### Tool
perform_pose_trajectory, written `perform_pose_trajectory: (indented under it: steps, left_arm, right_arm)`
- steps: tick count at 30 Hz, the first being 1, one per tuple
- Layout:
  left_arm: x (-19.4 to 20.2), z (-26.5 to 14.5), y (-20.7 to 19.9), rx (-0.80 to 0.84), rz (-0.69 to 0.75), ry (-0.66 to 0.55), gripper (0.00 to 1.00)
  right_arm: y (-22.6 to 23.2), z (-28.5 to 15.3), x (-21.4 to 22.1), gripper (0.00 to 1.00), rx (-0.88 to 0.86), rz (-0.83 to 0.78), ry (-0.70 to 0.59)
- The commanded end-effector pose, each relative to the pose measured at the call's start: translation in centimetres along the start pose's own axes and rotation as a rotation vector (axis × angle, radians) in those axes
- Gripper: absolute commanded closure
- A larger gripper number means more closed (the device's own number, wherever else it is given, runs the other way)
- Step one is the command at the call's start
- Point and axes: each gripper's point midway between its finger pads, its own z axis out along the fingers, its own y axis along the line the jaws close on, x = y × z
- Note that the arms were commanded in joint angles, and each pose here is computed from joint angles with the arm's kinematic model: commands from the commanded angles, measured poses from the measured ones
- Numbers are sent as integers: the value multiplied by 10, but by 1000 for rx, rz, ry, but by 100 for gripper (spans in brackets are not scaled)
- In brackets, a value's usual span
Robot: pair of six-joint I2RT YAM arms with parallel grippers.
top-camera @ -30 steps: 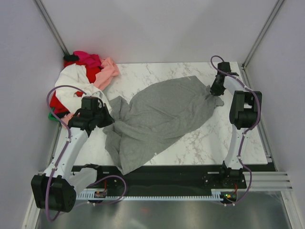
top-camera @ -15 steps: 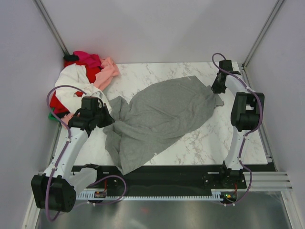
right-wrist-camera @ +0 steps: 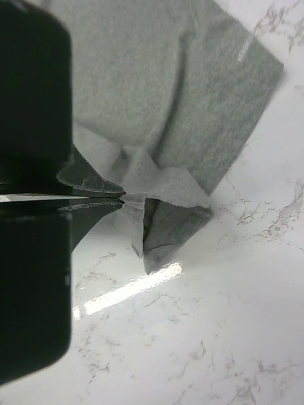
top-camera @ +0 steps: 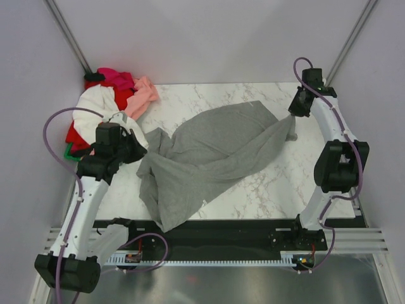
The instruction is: Fold and stack the t-shirts
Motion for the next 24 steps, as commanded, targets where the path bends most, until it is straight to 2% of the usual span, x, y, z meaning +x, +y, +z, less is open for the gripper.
perform_pose_trajectory:
  steps: [1,5,6,7,9,10,12,13,15,18,20,21,22,24]
  left_arm:
    - [-57,-47,-23,41,61,-172,98]
    - [-126,-122,-58,100,63,-379,98]
    - [-136,-135,-62,102,54,-407,98]
    - [-160,-172,-78,150,43,-503,98]
    - [-182,-204,-91,187,32,-586,98]
    - [-198,-244,-102,230,22,-686,98]
    - [-212,-276,-108,250,13,-770,98]
    - [-219,-309,-115,286,20,-847,98]
    - [-224,-341,-120,317,42,-930,98]
    - [-223,-408,-128,381,117,-1121,98]
    - [-225,-428,-128,389,133,-1201,98]
    - [-229,-430,-124,364,115,-1217,98]
    - [-228,-439,-125,377,112,-1232,98]
    - [-224,-436,-140,452,154,-1195,98]
  right_arm:
    - [4,-72,-34,100,-50,6,-105]
    - [1,-135,-54,100,-104,74,-179]
    - [-2,-162,-62,100,-130,101,-230]
    - [0,-184,-71,100,-165,138,-270]
    - [-12,-221,-83,100,-188,191,-335]
    - [-12,-264,-97,100,-242,213,-424]
    - [-20,-306,-104,100,-259,229,-494]
    - [-22,-349,-114,100,-294,229,-590]
    - [-30,-396,-113,100,-312,222,-698]
    - [-57,-459,-109,100,-282,298,-883]
    - [-42,-464,-112,100,-363,262,-902]
    - [-18,-450,-110,100,-457,194,-817]
    - [-15,-440,-109,100,-453,196,-772]
    - [-11,-450,-105,100,-477,215,-740]
